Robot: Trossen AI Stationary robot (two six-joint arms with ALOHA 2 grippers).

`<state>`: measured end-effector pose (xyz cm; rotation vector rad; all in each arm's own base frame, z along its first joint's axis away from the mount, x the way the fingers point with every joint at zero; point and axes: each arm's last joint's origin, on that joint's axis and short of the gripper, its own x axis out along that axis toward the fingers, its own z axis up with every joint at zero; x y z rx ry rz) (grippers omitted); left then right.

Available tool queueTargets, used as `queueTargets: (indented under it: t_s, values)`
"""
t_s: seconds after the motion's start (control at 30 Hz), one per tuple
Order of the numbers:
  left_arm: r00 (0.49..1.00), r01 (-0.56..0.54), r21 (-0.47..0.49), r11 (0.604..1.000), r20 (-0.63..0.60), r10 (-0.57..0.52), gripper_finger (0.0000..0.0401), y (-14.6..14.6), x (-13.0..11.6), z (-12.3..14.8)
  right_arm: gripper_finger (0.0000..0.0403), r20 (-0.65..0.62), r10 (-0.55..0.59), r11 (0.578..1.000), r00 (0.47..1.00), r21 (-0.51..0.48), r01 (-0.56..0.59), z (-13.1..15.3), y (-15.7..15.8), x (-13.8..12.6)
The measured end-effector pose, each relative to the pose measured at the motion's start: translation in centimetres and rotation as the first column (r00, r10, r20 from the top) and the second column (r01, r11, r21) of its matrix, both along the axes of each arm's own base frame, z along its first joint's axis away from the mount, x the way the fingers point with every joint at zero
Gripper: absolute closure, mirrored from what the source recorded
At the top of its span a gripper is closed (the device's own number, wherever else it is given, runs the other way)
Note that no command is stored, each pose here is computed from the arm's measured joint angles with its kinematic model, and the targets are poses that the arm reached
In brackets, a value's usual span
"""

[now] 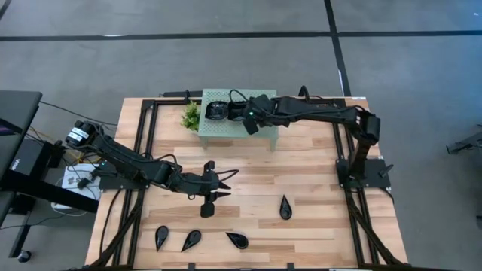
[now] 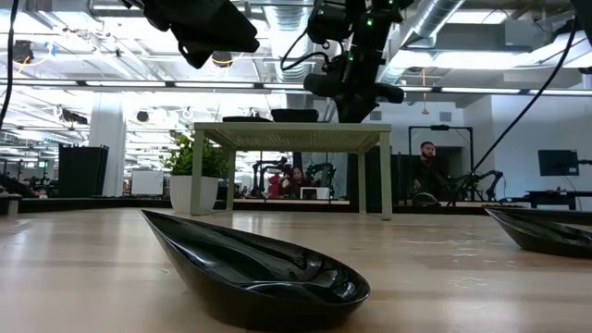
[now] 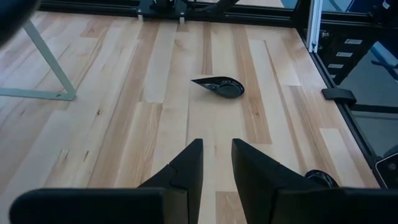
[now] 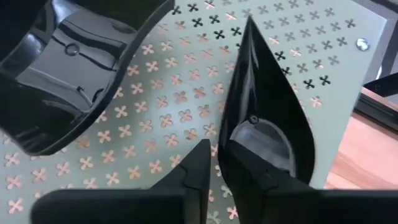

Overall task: Pick & Place Mini shaped plates
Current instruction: Put the drop-shaped plate on the shelf, then stack the drop-shaped plate on top of the other drop-shaped plate on the shelf

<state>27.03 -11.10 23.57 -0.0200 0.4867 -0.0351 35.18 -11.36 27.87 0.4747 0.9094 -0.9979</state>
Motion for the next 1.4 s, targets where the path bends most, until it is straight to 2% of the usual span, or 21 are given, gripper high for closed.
queueTargets:
  t_s: [0.13, 0.33, 0.53, 0.73, 1.03, 1.23, 1.33, 1.4]
  values:
    - [1.000, -0.001, -0.002, 1.000, 0.000, 0.001, 0.0316, 0.0, 0.0, 0.0, 0.0340, 0.007, 0.019, 1.000, 1.000, -0.007, -0.019, 0.6, 0.0, 0.1]
    - [1.000, -0.001, -0.003, 1.000, -0.001, 0.001, 0.0316, 0.0, 0.0, 0.0, 0.0335, 0.042, 0.070, 0.998, 0.997, 0.002, -0.071, 3.1, 0.2, 0.4]
    - [1.000, 0.006, -0.003, 1.000, -0.001, -0.006, 0.0316, -0.2, -0.1, 0.0, 0.0334, 0.006, 0.159, 0.977, 0.987, 0.144, -0.159, 5.3, 1.8, -0.3]
    - [1.000, 0.027, -0.002, 1.000, -0.003, -0.027, 0.0316, -0.8, -0.3, 0.0, 0.0334, -0.153, 0.238, 0.953, 0.959, 0.226, -0.201, 5.3, 7.7, -1.2]
    - [0.999, 0.047, -0.002, 0.999, -0.002, -0.047, 0.0316, -1.3, -0.6, 0.0, 0.0334, -0.251, 0.291, 0.954, 0.923, 0.142, -0.262, 5.0, 18.8, -3.4]
    - [0.999, 0.047, -0.002, 0.999, -0.001, -0.047, 0.0316, -1.3, -0.6, 0.0, 0.0334, -0.238, 0.222, 0.974, 0.945, 0.085, -0.208, 3.5, 22.4, -6.5]
    - [0.999, 0.047, -0.002, 0.999, 0.002, -0.047, 0.0316, -1.3, -0.6, 0.0, 0.0334, -0.265, 0.126, 0.989, 0.956, 0.111, -0.100, 0.7, 23.0, -8.6]
    - [0.999, 0.048, -0.002, 0.999, 0.005, -0.048, 0.0316, -1.3, -0.5, 0.0, 0.0335, -0.239, 0.092, 0.984, 0.967, 0.171, -0.052, -1.1, 23.6, -9.4]
